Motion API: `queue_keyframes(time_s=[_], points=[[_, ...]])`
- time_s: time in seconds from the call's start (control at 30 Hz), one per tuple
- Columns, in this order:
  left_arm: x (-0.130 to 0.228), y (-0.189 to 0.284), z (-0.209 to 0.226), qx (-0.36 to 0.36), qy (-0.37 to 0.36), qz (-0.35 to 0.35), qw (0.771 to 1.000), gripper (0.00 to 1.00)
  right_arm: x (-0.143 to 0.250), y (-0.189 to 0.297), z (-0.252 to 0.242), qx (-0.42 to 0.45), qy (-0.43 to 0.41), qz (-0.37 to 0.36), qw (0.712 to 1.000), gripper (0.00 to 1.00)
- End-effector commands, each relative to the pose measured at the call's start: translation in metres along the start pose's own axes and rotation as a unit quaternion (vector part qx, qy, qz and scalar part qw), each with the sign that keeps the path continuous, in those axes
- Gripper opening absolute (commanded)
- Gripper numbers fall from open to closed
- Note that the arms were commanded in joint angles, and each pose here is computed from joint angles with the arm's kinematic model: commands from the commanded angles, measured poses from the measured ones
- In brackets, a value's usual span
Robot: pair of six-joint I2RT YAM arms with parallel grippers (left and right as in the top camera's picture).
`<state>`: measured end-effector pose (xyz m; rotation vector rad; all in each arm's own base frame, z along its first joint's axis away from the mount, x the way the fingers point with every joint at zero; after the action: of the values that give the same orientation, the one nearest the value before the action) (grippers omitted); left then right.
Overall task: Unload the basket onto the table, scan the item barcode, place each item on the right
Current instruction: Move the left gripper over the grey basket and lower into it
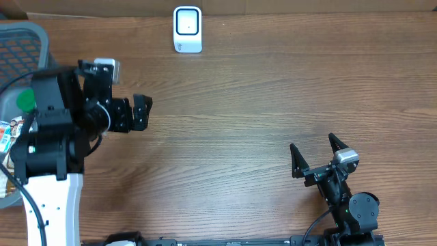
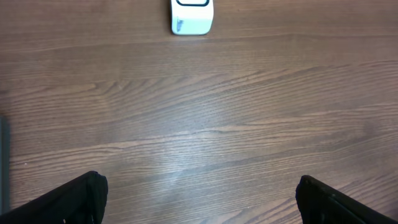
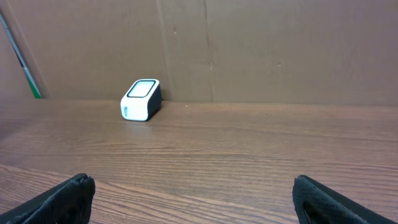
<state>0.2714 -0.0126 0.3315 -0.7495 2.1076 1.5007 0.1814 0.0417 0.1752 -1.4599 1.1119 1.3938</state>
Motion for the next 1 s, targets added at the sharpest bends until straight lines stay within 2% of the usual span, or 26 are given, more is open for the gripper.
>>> queue_keyframes(time_s=[0.0,0.23,0.37,0.5,0.67,0.83,0.97], points=[[-0.004,-0.008,-0.003,0.015,0.012,0.013,1.0,0.99,0.002,0.0,-0.001,0.003,0.001,-0.002,1.0,1.0],[-0.007,-0.021,-0.012,0.073,0.016,0.03,0.997,0.99,0.002,0.0,-0.001,0.003,0.001,-0.002,1.0,1.0],[-0.011,-0.025,-0.01,0.07,0.019,0.026,0.997,1.0,0.002,0.0,-0.001,0.003,0.001,-0.003,1.0,1.0],[-0.018,-0.027,-0.005,0.042,0.056,0.025,0.997,1.0,0.002,0.0,-0.001,0.003,0.001,-0.002,1.0,1.0],[-0.038,-0.018,-0.004,0.015,0.065,0.014,0.998,1.0,0.002,0.0,-0.001,0.003,0.001,-0.002,1.0,1.0],[-0.065,0.006,-0.004,-0.027,0.063,-0.02,0.997,1.0,0.002,0.0,-0.001,0.003,0.001,-0.002,1.0,1.0],[-0.081,0.037,0.012,-0.086,0.096,-0.061,0.99,1.0,0.002,0.0,-0.001,0.003,0.001,-0.002,1.0,1.0]])
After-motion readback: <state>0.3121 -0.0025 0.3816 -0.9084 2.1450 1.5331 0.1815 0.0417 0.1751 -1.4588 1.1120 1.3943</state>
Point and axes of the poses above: each gripper's point midway between its finger pads, its own y axis back along the fingers, its own z axis along the line the jaws close on, x = y × z, the point moved 6 cm from there along y, back along the fingers, and after that the axes turned 9 degrees about y, right-handed, at the moved point
